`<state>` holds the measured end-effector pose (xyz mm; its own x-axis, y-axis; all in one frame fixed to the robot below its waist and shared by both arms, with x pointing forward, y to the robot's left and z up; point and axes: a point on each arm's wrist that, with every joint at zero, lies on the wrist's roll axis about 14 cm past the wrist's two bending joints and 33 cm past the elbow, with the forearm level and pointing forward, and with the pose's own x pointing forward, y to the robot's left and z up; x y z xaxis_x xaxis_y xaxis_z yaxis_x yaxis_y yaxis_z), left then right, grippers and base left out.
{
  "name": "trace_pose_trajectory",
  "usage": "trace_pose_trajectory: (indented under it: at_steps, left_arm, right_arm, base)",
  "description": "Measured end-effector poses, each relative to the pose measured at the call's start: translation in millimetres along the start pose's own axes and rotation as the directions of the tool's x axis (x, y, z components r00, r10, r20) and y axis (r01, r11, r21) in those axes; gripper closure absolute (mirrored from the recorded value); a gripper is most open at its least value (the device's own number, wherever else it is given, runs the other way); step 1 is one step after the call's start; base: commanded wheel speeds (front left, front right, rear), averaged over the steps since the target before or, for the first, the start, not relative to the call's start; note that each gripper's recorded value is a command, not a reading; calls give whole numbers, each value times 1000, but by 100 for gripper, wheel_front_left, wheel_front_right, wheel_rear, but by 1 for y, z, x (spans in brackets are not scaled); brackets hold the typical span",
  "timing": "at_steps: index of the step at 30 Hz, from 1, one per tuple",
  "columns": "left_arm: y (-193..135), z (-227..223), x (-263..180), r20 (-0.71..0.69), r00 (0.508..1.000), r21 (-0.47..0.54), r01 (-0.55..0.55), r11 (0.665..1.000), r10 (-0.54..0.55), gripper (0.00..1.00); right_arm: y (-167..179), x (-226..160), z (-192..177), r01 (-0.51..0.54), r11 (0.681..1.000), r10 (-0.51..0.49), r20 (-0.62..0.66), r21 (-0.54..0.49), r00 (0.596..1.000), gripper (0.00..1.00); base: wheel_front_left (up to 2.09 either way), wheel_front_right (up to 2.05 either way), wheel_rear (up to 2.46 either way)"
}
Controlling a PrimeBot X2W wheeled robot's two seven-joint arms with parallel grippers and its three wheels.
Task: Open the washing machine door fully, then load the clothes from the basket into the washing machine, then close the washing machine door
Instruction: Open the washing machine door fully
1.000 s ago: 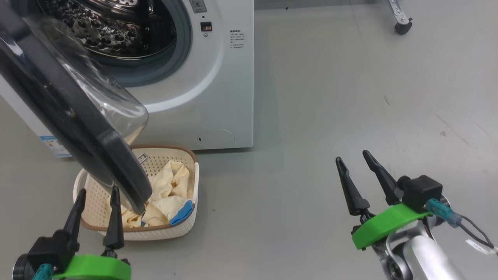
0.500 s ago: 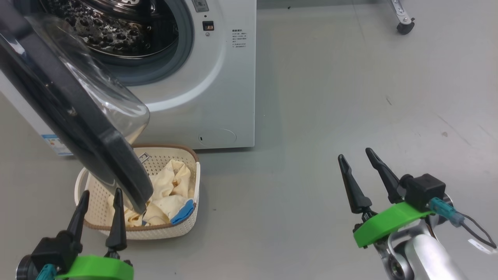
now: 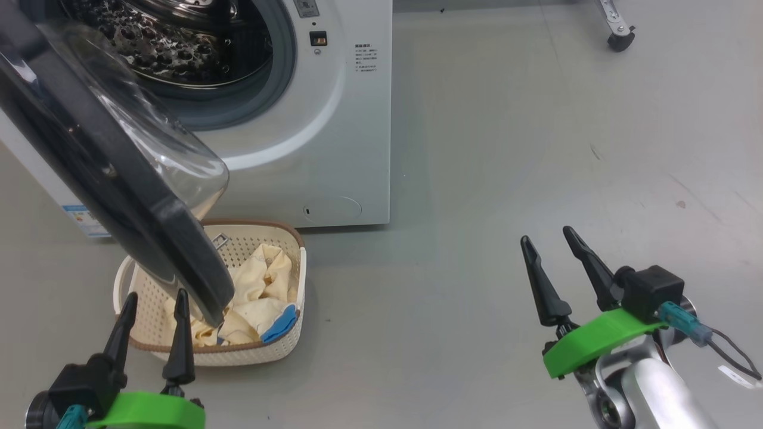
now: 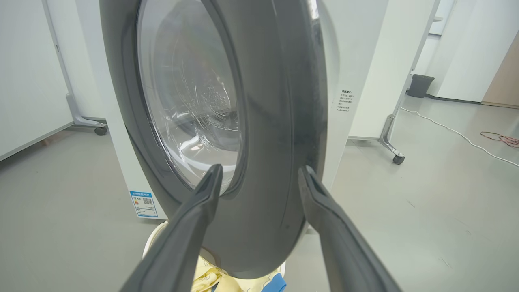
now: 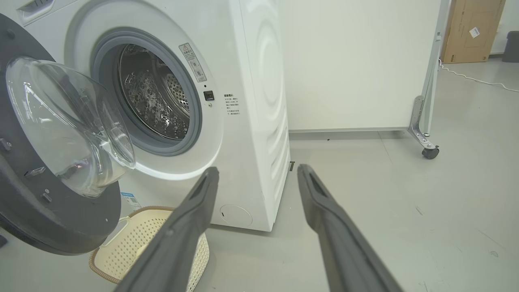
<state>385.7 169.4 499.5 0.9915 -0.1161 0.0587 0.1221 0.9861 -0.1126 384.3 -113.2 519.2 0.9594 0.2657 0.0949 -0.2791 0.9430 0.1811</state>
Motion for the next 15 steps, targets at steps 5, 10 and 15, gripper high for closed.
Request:
trace_pose_trajectory:
  at_steps: [5, 10, 15]
  left_arm:
    - [0, 0, 0, -2, 1000, 0, -1, 1000, 1, 0]
    - [0, -1, -1, -3, 1000, 0, 0, 1000, 0, 0]
    - [0, -2, -1, -8, 1000, -2, 1, 1000, -1, 53]
  right_arm:
    - [1, 0, 0, 0, 1000, 0, -1, 2, 1000, 0]
    - [1, 0, -2, 1, 1000, -1, -6, 4, 1000, 0]
    - [1, 0, -4, 1, 1000, -1, -10, 2, 1000, 0]
  base:
    - [0, 0, 0]
    - [0, 0, 0]
    - [0, 0, 0]
